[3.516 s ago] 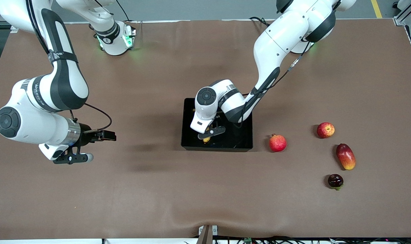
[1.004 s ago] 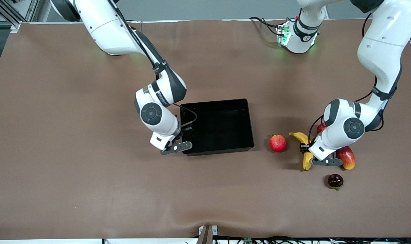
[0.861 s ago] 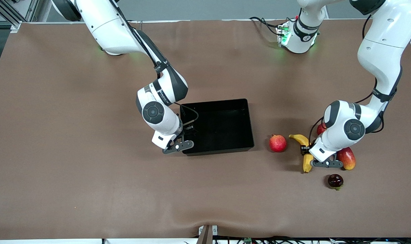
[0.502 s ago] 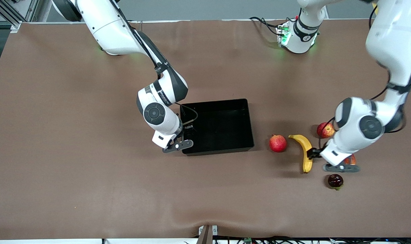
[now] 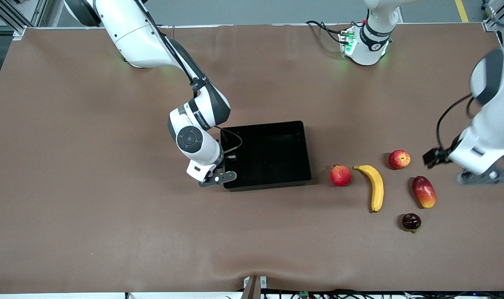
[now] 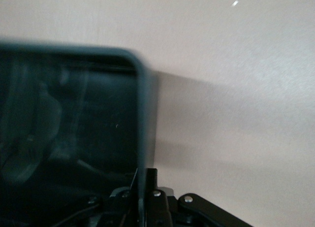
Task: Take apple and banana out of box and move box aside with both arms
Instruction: 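Drag the tray away from the fruits while the left gripper returns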
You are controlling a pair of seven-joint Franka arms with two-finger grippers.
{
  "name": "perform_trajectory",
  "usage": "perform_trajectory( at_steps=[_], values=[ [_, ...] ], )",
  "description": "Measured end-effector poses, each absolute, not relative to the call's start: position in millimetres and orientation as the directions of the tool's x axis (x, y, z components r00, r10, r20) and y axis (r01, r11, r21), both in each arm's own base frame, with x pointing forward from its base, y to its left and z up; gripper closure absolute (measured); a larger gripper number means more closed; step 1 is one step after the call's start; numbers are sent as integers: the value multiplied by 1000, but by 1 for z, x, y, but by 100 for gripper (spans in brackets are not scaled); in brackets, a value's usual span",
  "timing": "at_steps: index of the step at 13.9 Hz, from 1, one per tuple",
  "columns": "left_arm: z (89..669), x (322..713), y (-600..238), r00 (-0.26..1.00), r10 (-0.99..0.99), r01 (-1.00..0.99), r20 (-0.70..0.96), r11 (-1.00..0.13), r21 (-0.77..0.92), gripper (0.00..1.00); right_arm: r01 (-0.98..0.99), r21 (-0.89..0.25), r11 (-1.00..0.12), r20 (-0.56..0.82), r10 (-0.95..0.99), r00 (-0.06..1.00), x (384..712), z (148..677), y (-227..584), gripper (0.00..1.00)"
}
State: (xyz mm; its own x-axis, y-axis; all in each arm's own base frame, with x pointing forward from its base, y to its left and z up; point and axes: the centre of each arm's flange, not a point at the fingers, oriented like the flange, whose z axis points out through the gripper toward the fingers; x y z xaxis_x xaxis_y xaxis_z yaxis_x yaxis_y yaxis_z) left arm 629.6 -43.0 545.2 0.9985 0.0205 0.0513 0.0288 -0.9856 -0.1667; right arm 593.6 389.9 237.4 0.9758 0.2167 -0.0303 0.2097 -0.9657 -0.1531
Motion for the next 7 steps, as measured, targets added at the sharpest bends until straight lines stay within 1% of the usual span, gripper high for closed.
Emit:
perform_trajectory(
  at_steps=[2, 4, 7],
  values=[
    [590, 608, -50, 998, 41, 47, 49, -989, -141, 0, 205, -148, -968, -18, 210, 978, 601, 241, 381, 95],
    [625, 586, -56, 997, 47, 56, 67, -989, -135, 0, 174, -149, -973, 4, 175, 985, 617, 255, 360, 95],
    [652, 563, -69, 996, 43, 52, 74, -992, -115, 0, 110, -152, -982, -7, 112, 994, 641, 294, 303, 95]
  ],
)
